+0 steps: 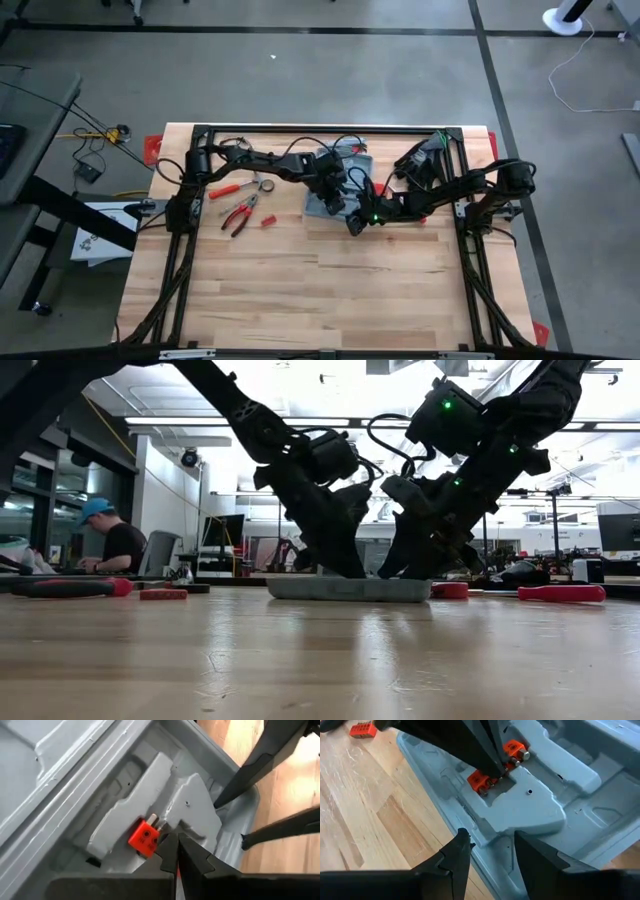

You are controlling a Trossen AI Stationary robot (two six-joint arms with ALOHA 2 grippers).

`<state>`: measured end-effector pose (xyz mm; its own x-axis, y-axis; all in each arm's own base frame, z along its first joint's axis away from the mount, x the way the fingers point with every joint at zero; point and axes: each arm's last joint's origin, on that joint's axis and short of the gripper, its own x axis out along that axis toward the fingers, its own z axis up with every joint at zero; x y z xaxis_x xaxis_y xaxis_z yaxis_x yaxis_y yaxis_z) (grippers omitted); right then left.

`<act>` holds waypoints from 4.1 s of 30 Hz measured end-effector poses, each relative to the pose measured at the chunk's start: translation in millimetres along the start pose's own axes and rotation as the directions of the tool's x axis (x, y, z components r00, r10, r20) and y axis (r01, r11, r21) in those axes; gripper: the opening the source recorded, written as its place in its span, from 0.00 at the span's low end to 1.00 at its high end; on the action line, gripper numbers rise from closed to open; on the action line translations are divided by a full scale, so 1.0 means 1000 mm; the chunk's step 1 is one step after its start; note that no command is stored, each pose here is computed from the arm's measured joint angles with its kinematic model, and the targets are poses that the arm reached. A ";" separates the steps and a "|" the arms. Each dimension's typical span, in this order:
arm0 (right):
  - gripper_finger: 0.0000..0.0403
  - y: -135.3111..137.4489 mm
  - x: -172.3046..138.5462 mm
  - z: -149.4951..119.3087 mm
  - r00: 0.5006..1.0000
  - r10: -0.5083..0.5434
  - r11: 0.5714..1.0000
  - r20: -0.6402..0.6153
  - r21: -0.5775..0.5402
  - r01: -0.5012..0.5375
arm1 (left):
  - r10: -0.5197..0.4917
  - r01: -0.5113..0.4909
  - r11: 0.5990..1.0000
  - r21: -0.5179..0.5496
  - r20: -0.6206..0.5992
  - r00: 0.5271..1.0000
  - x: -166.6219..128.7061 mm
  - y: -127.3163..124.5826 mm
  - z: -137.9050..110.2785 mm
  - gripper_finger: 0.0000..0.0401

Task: Prefit tool cases
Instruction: Remove the orange terminal block from the gray prefit tool case

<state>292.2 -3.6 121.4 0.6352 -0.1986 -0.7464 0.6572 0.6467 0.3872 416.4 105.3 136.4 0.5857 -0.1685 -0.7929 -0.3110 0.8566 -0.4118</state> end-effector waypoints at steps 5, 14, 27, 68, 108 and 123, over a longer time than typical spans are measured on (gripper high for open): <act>0.37 0.000 0.000 0.000 1.000 -0.005 1.000 0.000 0.003 0.005 | -0.009 0.006 0.998 0.055 0.040 0.999 -0.018 -0.008 0.010 0.00; 0.37 0.000 0.000 0.000 1.000 -0.008 1.000 0.002 0.002 0.008 | 0.026 -0.026 0.995 0.098 0.009 1.000 -0.026 -0.009 0.008 0.00; 0.37 0.000 0.000 0.000 1.000 -0.008 1.000 0.002 0.000 0.008 | 0.022 -0.022 0.999 -0.035 0.003 1.000 -0.018 0.013 0.009 0.33; 0.37 0.010 -0.008 0.008 0.992 0.053 0.976 0.110 0.206 -0.075 | 0.185 -0.185 0.982 -0.021 -0.030 0.982 0.036 -0.009 -0.016 0.13; 0.37 0.007 -0.077 0.009 0.982 -0.095 0.994 0.164 0.068 0.085 | -0.175 0.150 0.966 -0.210 -0.102 0.979 -0.082 0.019 -0.099 0.05; 0.37 0.004 -0.076 0.012 0.979 -0.108 0.993 0.172 0.075 0.097 | -0.328 0.283 0.883 -0.375 -0.062 0.942 -0.054 0.038 -0.152 0.21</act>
<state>251.8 5.1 186.1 0.6206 -0.3915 -0.6794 0.7440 0.5677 0.3524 259.4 73.2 95.5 0.6073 -0.4705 -0.6401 -0.3898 0.5256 -0.7562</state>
